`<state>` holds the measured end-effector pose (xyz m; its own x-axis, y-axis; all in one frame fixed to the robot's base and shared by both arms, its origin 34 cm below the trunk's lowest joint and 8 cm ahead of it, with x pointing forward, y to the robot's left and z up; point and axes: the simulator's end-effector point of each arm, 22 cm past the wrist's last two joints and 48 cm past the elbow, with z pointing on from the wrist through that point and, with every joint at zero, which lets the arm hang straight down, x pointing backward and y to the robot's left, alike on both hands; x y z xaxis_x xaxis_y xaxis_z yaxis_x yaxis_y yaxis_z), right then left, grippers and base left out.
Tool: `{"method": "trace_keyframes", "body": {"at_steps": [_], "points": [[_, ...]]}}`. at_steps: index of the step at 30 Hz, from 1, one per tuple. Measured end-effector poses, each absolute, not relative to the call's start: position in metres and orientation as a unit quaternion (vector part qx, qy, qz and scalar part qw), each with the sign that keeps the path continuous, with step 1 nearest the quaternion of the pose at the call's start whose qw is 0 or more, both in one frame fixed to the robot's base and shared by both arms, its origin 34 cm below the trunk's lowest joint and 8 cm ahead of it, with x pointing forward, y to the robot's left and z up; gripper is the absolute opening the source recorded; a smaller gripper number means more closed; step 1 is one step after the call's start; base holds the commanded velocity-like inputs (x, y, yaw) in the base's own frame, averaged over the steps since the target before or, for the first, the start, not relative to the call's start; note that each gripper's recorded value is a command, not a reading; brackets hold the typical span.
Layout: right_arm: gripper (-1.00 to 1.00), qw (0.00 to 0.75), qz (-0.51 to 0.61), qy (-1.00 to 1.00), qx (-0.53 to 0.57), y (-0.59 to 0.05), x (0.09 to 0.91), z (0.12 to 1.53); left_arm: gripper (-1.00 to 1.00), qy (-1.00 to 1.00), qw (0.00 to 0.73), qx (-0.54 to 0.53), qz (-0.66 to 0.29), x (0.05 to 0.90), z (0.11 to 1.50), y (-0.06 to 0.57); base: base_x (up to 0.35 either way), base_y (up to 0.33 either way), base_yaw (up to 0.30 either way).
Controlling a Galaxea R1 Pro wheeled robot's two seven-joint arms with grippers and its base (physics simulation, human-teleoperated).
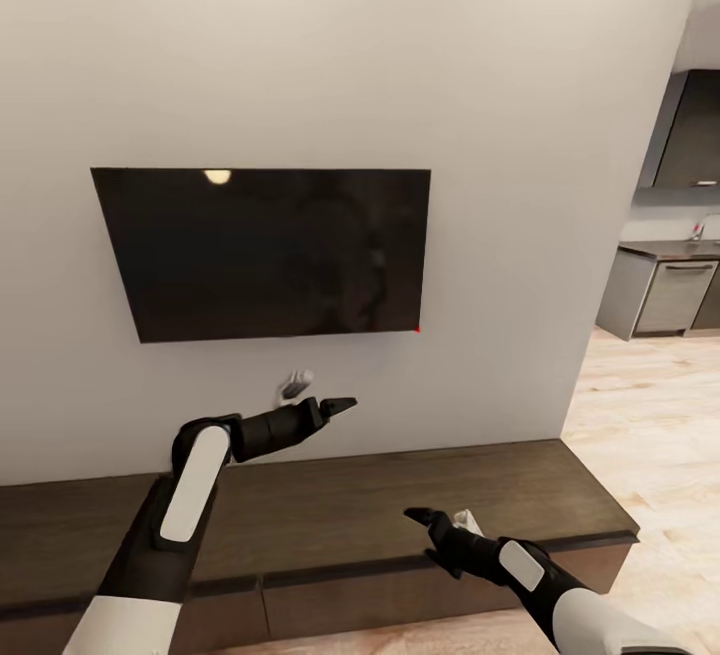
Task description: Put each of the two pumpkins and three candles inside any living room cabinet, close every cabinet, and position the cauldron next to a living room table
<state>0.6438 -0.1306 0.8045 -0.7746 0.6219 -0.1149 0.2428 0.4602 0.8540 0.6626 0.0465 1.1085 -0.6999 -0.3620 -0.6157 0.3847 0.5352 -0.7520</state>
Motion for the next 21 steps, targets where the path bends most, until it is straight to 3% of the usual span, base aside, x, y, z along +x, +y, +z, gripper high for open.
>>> {"method": "trace_keyframes", "body": {"at_steps": [8,21], "points": [[1.00,0.172,0.464,0.828,0.264,-0.127,0.634,0.795,1.00,0.783,0.372,0.013,-0.499,0.663,1.101,0.032,0.000,0.000,0.000],[1.00,0.194,0.533,0.788,0.239,-0.111,0.642,0.812,1.00,0.738,0.356,0.007,-0.573,0.653,1.117,0.021,0.000,0.000,0.000]]}}
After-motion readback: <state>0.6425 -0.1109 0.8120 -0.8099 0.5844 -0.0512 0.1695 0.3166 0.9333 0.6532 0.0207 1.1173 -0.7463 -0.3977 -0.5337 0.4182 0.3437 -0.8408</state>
